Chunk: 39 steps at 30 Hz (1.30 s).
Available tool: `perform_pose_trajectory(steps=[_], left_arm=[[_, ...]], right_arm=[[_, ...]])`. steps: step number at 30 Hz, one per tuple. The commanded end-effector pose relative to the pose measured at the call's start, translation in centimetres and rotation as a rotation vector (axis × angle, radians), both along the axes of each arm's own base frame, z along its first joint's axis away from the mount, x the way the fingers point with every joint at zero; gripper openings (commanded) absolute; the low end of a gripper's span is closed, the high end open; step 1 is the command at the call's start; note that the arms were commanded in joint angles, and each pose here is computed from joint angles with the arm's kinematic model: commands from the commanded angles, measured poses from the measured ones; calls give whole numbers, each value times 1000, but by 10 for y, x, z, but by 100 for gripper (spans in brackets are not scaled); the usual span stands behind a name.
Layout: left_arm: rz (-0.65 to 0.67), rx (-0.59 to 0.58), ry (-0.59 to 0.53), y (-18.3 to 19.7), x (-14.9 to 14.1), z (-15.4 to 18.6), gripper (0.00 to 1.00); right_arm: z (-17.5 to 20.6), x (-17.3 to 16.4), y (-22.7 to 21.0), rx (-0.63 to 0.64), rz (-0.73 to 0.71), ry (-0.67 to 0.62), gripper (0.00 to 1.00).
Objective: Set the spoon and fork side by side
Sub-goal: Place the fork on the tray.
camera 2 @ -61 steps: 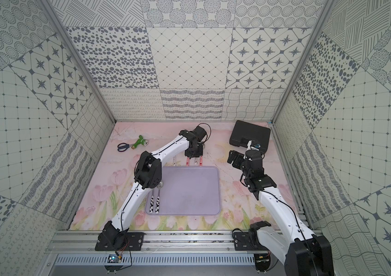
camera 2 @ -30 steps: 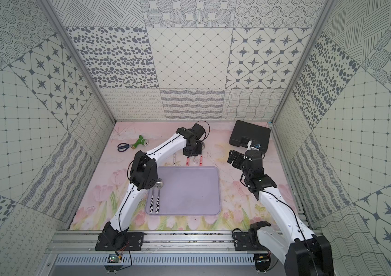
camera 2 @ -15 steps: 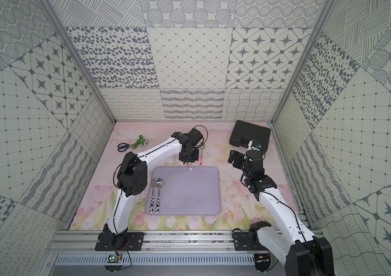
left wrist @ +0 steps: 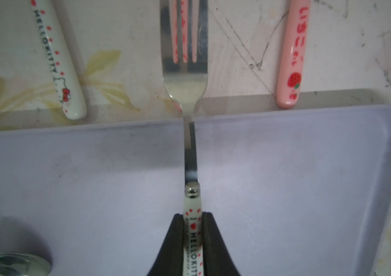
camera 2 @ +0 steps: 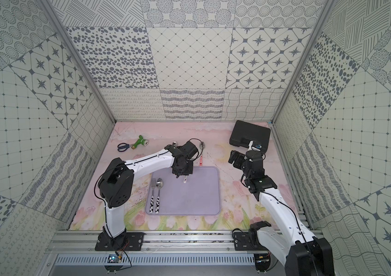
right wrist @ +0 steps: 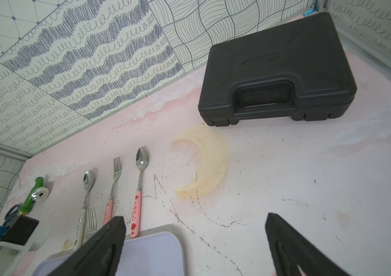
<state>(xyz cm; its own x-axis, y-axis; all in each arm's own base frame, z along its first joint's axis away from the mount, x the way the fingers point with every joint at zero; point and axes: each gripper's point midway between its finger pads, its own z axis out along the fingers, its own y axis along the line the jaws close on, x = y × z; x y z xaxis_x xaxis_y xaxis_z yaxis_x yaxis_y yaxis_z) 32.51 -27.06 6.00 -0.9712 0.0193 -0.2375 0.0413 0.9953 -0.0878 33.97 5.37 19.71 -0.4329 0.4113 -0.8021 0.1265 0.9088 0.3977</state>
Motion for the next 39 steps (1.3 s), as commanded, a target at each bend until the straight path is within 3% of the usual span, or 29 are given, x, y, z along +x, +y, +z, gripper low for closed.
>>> perform_pose_trajectory(steps=[1, 23, 39], left_arm=[[47, -21, -39, 5, -13, -1, 0], [102, 22, -15, 48, -101, -27, 0], [95, 44, -24, 55, -140, -30, 0]], right_arm=[[6, -1, -2, -19, -6, -32, 97], [5, -1, -3, -26, -10, -29, 97], [8, -2, -2, -20, -5, -34, 97]])
